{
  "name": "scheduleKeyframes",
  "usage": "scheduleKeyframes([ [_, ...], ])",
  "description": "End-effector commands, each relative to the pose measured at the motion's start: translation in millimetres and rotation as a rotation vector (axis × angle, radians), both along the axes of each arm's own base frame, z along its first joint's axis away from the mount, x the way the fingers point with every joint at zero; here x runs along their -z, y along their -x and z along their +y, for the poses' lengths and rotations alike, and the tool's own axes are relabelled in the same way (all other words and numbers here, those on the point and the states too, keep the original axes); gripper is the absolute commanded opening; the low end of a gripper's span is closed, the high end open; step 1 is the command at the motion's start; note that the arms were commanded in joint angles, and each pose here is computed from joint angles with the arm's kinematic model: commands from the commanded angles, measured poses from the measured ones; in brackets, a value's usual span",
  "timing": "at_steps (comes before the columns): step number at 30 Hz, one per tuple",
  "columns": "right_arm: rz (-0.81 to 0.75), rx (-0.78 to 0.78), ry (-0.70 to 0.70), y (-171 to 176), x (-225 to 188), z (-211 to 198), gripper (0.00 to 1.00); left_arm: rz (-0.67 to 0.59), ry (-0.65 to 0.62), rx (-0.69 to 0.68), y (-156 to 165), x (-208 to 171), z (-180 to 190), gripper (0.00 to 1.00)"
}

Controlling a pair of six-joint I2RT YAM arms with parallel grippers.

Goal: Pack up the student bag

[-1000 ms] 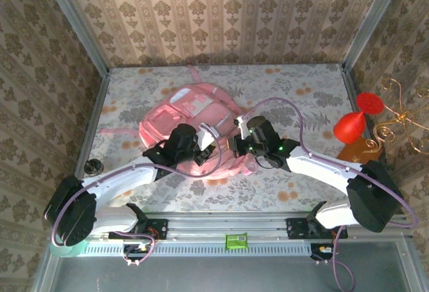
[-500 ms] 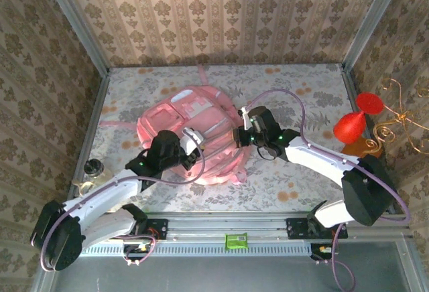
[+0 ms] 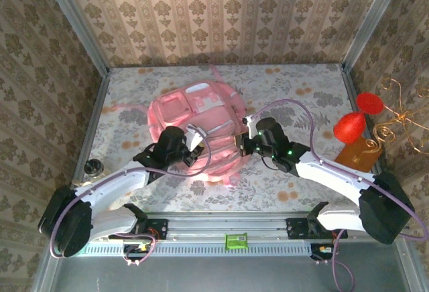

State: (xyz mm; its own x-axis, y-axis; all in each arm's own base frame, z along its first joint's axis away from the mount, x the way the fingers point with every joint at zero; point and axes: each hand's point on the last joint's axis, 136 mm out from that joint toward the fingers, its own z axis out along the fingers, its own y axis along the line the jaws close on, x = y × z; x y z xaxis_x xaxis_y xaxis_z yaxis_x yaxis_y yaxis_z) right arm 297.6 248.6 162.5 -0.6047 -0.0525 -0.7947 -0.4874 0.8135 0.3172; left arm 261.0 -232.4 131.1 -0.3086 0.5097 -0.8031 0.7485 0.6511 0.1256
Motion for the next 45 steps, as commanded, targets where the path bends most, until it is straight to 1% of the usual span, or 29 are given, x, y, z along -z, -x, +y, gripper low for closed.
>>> scheduleKeyframes([
  [1, -0.024, -0.012, 0.008, 5, -2, 1, 0.00, -0.100, -0.008, -0.187, -34, -25, 25, 0.15],
  [3, -0.021, 0.005, 0.003, 0, -2, -5, 0.00, -0.104, 0.003, -0.184, -31, -25, 26, 0.13],
  [4, -0.017, 0.002, -0.002, -1, -1, -5, 0.00, -0.102, 0.002, -0.186, -29, -25, 28, 0.15],
  [6, -0.012, -0.016, -0.007, -2, -1, -1, 0.00, -0.095, 0.003, -0.179, -26, -25, 29, 0.27],
  [7, -0.004, -0.027, -0.012, -2, 1, 2, 0.00, -0.092, 0.014, -0.158, -22, -27, 26, 0.36],
  [8, 0.004, -0.034, -0.017, -2, 2, 5, 0.00, -0.087, 0.029, -0.123, -18, -29, 21, 0.41],
  [10, 0.016, -0.037, -0.025, -3, 6, 8, 0.00, -0.103, 0.061, -0.054, -8, -39, 9, 0.50],
  [12, 0.017, -0.040, -0.036, -3, 6, 10, 0.00, -0.138, 0.074, 0.029, 1, -49, -6, 0.56],
  [14, 0.019, -0.042, -0.043, -3, 6, 12, 0.00, -0.172, 0.059, 0.118, 9, -54, -22, 0.60],
  [15, 0.020, -0.041, -0.046, -3, 5, 12, 0.00, -0.175, 0.042, 0.141, 10, -53, -27, 0.61],
  [17, 0.021, -0.042, -0.051, -3, 5, 13, 0.00, -0.168, -0.009, 0.185, 9, -49, -38, 0.62],
  [21, 0.028, -0.038, -0.055, -2, 7, 13, 0.00, -0.131, -0.103, 0.246, 2, -28, -55, 0.61],
  [24, 0.031, -0.033, -0.054, -2, 8, 13, 0.00, -0.121, -0.144, 0.248, -8, -17, -63, 0.58],
  [26, 0.034, -0.020, -0.045, -3, 10, 10, 0.00, -0.113, -0.160, 0.255, -13, -14, -68, 0.50],
  [27, 0.035, -0.013, -0.039, -3, 11, 9, 0.00, -0.114, -0.157, 0.258, -14, -15, -70, 0.45],
  [30, 0.041, 0.017, -0.009, -6, 18, 2, 0.00, -0.110, -0.145, 0.266, -15, -15, -72, 0.25],
  [33, 0.064, 0.056, 0.026, -11, 30, -6, 0.00, -0.102, -0.105, 0.294, -7, -18, -71, 0.03],
  [34, 0.073, 0.070, 0.041, -12, 34, -9, 0.00, -0.100, -0.080, 0.305, -3, -20, -70, 0.00],
  [38, 0.107, 0.127, 0.103, -19, 47, -19, 0.00, -0.079, 0.035, 0.331, 7, -28, -60, 0.00],
  [40, 0.105, 0.143, 0.113, -21, 47, -21, 0.00, -0.065, 0.075, 0.336, 9, -31, -54, 0.00],
  [43, 0.094, 0.145, 0.122, -22, 45, -23, 0.00, -0.056, 0.101, 0.342, 11, -31, -46, 0.00],
  [45, 0.080, 0.115, 0.107, -20, 42, -19, 0.00, -0.056, 0.111, 0.340, 11, -33, -43, 0.00],
])
